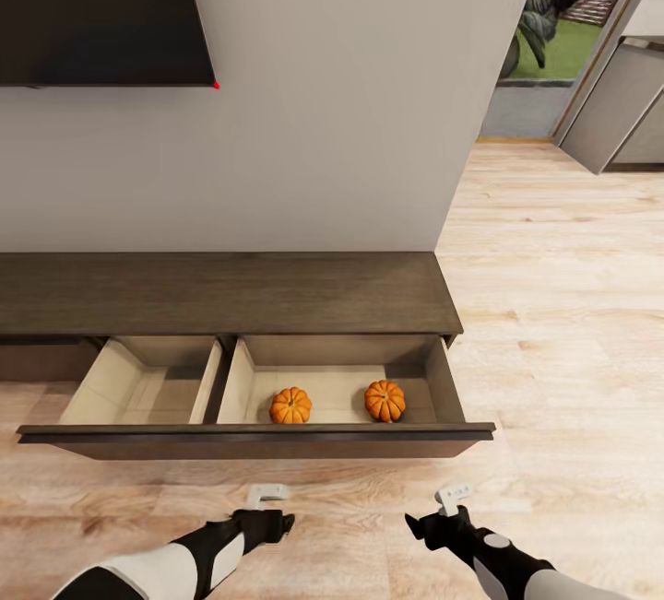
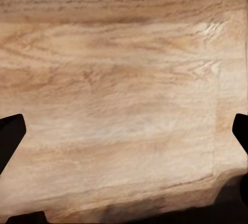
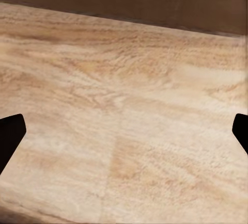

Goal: Place each of the two pumpkins and all three candles from the living room inside a cabinet in the living room (use any cabinet), then make sure every cabinet is closed, and position the cauldron so it is next to a table in the living room.

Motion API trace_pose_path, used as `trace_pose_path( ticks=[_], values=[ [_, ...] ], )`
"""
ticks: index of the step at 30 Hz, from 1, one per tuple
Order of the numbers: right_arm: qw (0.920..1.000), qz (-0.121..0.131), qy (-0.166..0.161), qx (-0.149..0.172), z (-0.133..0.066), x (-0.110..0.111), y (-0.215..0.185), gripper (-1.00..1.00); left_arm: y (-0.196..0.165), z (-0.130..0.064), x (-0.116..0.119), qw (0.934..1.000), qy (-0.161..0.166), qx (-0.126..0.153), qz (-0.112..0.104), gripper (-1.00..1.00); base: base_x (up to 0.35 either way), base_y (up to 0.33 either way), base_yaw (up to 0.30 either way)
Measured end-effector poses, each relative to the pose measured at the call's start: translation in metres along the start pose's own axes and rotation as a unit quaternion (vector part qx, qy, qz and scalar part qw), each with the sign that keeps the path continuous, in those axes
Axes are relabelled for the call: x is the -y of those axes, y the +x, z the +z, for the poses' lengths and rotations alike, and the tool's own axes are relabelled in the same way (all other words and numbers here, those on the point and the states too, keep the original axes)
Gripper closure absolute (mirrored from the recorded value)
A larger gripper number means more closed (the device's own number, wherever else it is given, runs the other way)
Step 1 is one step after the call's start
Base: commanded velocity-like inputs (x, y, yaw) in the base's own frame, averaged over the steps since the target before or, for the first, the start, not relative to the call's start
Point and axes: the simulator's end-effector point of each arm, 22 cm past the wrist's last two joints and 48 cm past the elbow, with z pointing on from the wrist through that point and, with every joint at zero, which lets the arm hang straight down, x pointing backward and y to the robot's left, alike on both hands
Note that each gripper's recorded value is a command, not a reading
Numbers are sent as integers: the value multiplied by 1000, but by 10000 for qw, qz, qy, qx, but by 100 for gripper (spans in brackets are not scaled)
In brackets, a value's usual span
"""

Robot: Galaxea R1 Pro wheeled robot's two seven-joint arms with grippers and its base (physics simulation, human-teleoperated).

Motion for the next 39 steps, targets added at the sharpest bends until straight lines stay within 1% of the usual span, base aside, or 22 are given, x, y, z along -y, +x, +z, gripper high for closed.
trace_pose_path(
  ticks=[2,3,4,5,6,7,9,10,11,12,14,15,16,17,18,20,24,27,32,39],
  values=[
    [10000,-2,17,18,4,0,2,-100,-3,3,-2,9997,-15,154,-175,-100,0,0,0],
    [10000,-5,20,11,5,0,5,-100,-3,5,-3,9991,-31,219,-363,-100,0,0,0],
    [10000,-11,18,-4,6,0,8,-100,-3,7,-5,9985,-46,248,-495,-100,0,0,0],
    [10000,-41,2,16,6,-3,16,-100,2,8,-7,9969,-80,261,-740,-100,0,0,0],
    [9999,-54,0,101,7,-3,16,-100,6,10,-10,9965,-124,251,-790,-100,0,0,0],
    [9998,-68,-4,162,8,-4,17,-100,9,12,-13,9963,-196,232,-805,-100,0,0,0],
    [9995,-95,-10,287,10,-5,20,-100,18,15,-28,9952,-501,175,-824,-100,0,0,0],
    [9994,-100,-10,318,11,-5,21,-100,22,15,-36,9942,-672,150,-826,-100,0,0,0],
    [9994,-101,-10,344,13,-5,22,-100,25,15,-48,9921,-937,124,-824,-100,0,0,0],
    [9993,-97,-6,355,14,-5,23,-100,28,16,-55,9906,-1088,111,-822,-100,0,0,0],
    [9993,-78,20,365,19,-10,25,-100,31,18,-64,9886,-1262,102,-814,-100,0,0,0],
    [9993,-60,89,370,22,-12,26,-100,31,19,-65,9882,-1298,104,-812,-100,0,0,0],
    [9987,-26,341,382,25,-9,27,-100,30,21,-64,9880,-1312,128,-809,-100,0,0,0],
    [9979,-4,510,390,28,-7,27,-100,29,23,-64,9879,-1315,144,-809,-100,0,0,0],
    [9972,12,630,399,30,-7,27,-100,28,25,-64,9879,-1315,158,-808,-100,0,0,0],
    [9963,32,744,426,35,-11,27,-100,27,29,-64,9879,-1317,181,-803,-100,0,0,0],
    [9951,52,791,584,42,-14,23,-100,28,36,-66,9880,-1317,205,-787,-100,0,0,-25],
    [9945,55,779,704,47,-17,21,-100,23,41,-66,9881,-1294,278,-788,-100,0,0,-161],
    [9940,64,789,757,54,-15,23,-100,23,49,-70,9879,-1296,329,-780,-100,0,0,-181],
    [9939,57,789,769,66,-13,30,-100,28,62,-74,9877,-1309,344,-784,-100,0,0,-30]
  ],
)
